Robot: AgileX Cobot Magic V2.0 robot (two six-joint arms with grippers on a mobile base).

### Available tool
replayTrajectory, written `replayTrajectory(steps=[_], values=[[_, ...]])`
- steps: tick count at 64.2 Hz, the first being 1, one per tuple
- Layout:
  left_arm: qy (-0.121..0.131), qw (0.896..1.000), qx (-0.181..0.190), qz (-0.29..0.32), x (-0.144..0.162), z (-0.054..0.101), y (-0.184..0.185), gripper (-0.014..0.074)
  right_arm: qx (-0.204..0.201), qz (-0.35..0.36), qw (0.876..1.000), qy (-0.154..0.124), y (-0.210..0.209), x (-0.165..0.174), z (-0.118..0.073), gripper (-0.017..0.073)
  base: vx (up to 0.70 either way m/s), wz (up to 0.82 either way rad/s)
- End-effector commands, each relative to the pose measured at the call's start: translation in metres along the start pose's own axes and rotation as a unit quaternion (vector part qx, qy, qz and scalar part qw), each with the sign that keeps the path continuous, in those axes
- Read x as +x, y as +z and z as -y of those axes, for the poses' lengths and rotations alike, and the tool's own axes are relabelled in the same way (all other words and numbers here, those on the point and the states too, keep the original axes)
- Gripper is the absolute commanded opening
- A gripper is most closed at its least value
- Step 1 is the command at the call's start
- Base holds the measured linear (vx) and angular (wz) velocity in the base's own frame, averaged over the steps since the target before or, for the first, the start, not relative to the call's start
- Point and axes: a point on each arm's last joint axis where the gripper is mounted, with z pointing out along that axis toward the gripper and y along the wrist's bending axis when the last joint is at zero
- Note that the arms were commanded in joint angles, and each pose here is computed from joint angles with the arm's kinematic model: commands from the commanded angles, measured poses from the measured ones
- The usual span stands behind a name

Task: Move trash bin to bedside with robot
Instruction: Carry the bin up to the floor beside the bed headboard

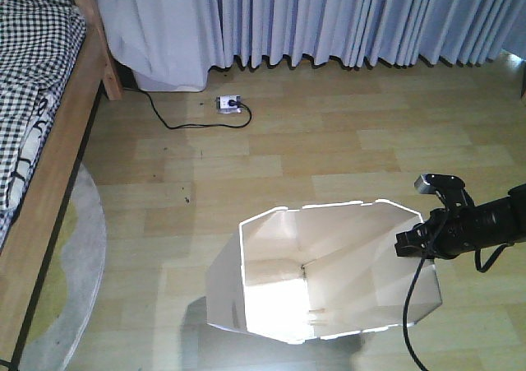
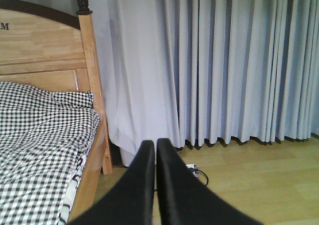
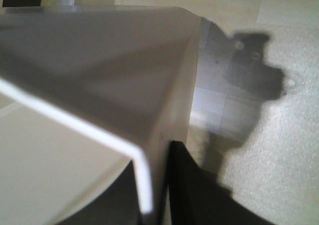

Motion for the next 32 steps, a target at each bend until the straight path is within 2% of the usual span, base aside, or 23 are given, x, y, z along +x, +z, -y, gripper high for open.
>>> replayTrajectory(steps=[1, 32], values=[[-0.012, 0.999, 0.004, 0.034, -0.0031, 0.0005, -0.0002, -0.0006, -0.097, 0.06, 0.993, 0.013, -0.0199, -0.0207, -0.0246, -0.0003, 0.25, 0.0], [-0.012, 0.999, 0.004, 0.034, -0.0031, 0.0005, -0.0002, -0.0006, -0.097, 0.06, 0.993, 0.013, -0.0199, -0.0207, -0.0246, -0.0003, 0.23, 0.04]])
